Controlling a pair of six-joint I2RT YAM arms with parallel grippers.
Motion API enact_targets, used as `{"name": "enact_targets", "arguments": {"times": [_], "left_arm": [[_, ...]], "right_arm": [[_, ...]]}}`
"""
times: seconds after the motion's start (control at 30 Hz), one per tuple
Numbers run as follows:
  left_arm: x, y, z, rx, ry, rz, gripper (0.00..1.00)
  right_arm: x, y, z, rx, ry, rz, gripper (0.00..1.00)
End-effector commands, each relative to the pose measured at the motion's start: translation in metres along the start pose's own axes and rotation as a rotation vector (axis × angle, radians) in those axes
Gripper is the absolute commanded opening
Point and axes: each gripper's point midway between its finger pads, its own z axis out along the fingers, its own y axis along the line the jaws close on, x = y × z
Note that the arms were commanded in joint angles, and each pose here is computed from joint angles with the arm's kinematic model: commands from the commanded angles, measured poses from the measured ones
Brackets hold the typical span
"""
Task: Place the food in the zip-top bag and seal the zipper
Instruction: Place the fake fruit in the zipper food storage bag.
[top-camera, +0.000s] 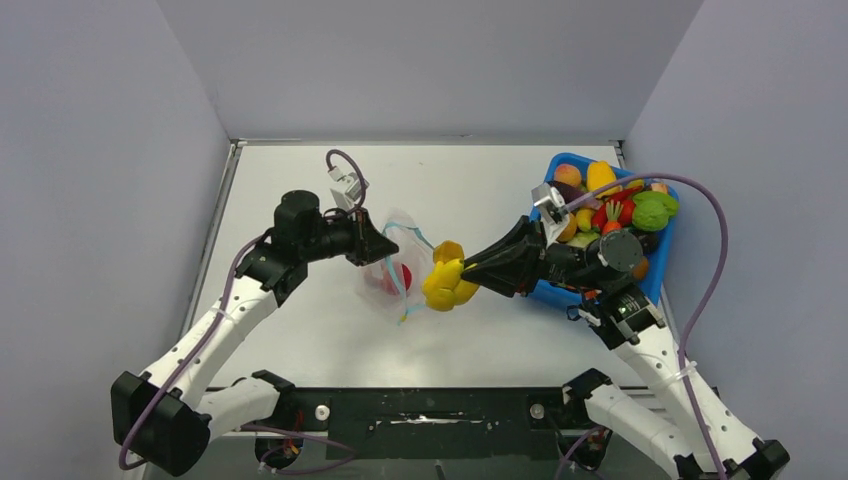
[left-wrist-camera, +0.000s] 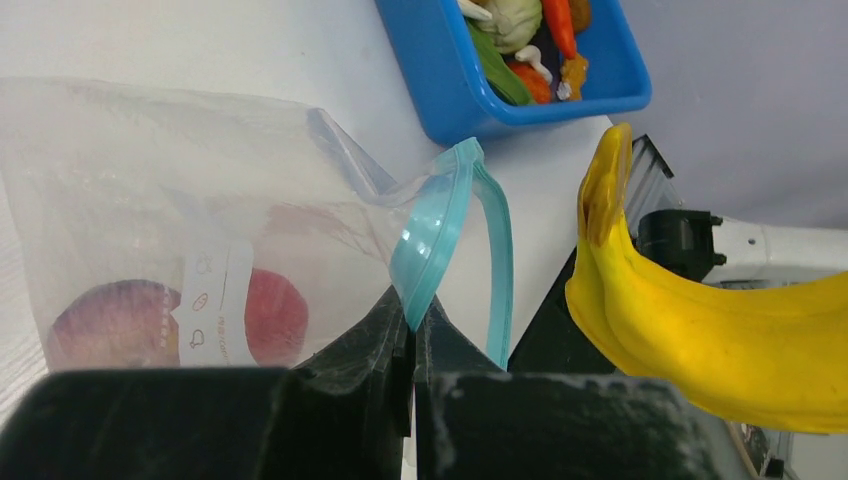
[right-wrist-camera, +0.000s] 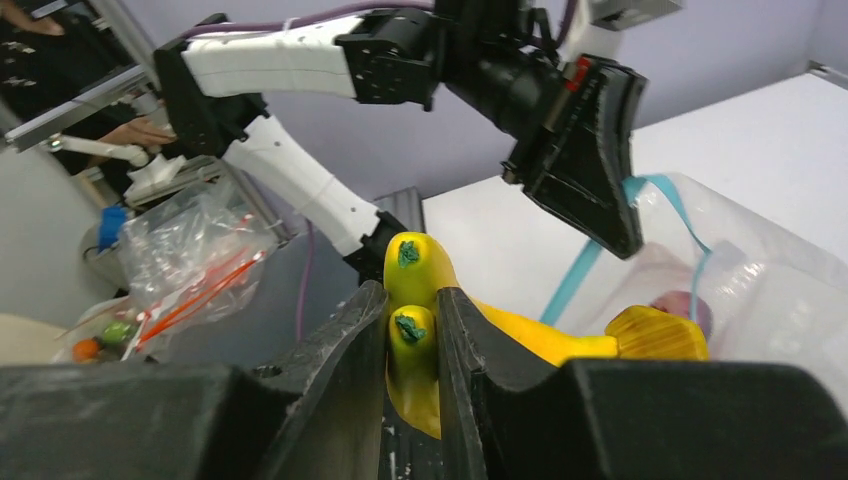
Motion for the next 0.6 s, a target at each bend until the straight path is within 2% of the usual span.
{"name": "enact_targets", "arguments": {"times": [0.0,0.17,0.57], "left_arm": [[-0.016,-0.035,-0.01,0.182,-0.1,0.151,0.0],[-0.014,-0.045,-0.019,0.227,-0.117,0.219,0.0],[-0.003,-0.05,-0.031,0.25,-0.079,0.269,0.0]], "right_arm": [[-0.016,0.035,0.015,-0.181,-0.063,-0.075,0.0],[-0.012,0.042,0.033,-0.254,-0.054,-0.086,0.0],[0.001,0.003,0.049,-0.142,-0.008,-0.219,0.0]]}}
